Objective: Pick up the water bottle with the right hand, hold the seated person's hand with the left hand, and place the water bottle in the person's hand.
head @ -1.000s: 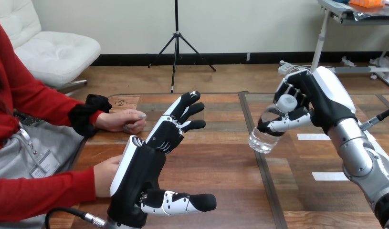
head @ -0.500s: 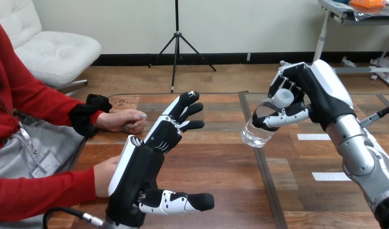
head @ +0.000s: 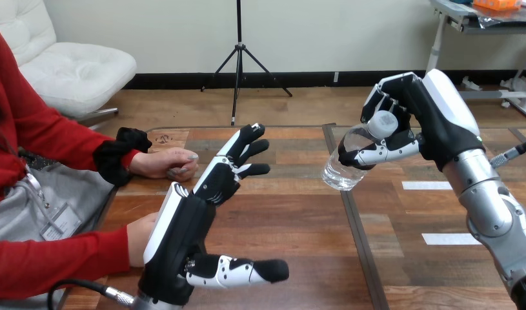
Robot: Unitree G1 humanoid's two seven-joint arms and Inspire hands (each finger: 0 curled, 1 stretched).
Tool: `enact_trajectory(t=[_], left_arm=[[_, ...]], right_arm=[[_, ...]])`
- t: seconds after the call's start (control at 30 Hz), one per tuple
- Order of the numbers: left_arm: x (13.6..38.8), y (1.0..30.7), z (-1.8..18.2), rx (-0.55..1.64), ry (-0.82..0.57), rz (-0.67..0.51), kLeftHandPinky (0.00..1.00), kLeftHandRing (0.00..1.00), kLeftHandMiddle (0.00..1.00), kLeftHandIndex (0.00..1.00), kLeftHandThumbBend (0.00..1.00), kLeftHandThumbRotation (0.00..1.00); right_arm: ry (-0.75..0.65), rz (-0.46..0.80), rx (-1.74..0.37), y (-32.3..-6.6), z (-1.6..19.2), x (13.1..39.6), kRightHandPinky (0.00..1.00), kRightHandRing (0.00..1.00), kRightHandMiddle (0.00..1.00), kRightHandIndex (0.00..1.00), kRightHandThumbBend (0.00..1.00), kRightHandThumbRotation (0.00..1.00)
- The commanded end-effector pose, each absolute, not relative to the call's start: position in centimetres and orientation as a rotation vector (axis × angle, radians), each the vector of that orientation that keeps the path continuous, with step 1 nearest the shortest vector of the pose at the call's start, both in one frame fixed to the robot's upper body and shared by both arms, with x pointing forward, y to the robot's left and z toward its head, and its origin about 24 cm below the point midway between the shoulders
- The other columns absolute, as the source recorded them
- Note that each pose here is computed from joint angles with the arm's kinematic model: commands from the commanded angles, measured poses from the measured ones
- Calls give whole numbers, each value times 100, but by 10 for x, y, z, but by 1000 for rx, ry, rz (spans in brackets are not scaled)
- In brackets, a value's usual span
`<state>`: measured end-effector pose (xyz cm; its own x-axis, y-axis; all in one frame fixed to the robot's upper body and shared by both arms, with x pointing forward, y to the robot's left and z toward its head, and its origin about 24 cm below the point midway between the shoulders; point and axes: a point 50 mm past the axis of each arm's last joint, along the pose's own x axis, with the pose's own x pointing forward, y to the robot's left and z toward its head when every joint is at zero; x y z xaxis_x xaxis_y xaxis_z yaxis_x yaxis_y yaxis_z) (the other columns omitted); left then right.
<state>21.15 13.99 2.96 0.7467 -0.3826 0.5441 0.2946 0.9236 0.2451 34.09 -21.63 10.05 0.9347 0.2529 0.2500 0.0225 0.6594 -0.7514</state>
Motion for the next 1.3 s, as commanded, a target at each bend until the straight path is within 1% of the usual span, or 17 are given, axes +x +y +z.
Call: enact_trajectory(t=[0.0, 0.07, 0.23, 0.33, 0.43, 0.53, 0.77, 0.93, 1.13, 1.27], left_arm=[[227, 149, 54, 243, -706, -297, 83, 93, 95, 94, 100, 48], [229, 153, 57, 326, -688, -276, 86, 95, 97, 96, 100, 50], [235, 164, 66, 494, -649, -207, 91, 97, 98, 98, 100, 53], [239, 170, 71, 551, -642, -177, 92, 97, 97, 97, 100, 53], [243, 177, 77, 619, -641, -153, 93, 97, 96, 96, 100, 49], [247, 184, 82, 708, -637, -126, 92, 96, 96, 97, 100, 49], [256, 199, 95, 919, -624, -88, 92, 96, 97, 99, 100, 55], [263, 209, 103, 1005, -640, -62, 93, 97, 97, 98, 100, 57], [271, 220, 113, 1087, -654, -42, 92, 96, 95, 97, 100, 56], [276, 227, 119, 1135, -650, -39, 88, 94, 94, 95, 100, 53]], right_arm=[[-507, 92, -793, -212, 142, 341, 11, 15, 20, 22, 98, 0], [-519, 104, -780, -209, 143, 339, 10, 15, 20, 22, 98, 0], [-552, 131, -763, -203, 147, 334, 10, 14, 20, 22, 98, 0], [-566, 148, -755, -200, 150, 331, 10, 14, 19, 22, 98, 0], [-573, 162, -743, -196, 153, 327, 10, 14, 19, 22, 99, 0], [-583, 177, -732, -192, 155, 324, 10, 14, 19, 22, 99, 0], [-589, 213, -717, -184, 160, 317, 10, 14, 19, 22, 99, 0], [-587, 238, -704, -180, 163, 312, 10, 14, 19, 22, 99, 0], [-592, 262, -703, -176, 164, 307, 10, 14, 19, 22, 99, 0], [-592, 274, -705, -174, 164, 303, 10, 14, 19, 23, 99, 0]])
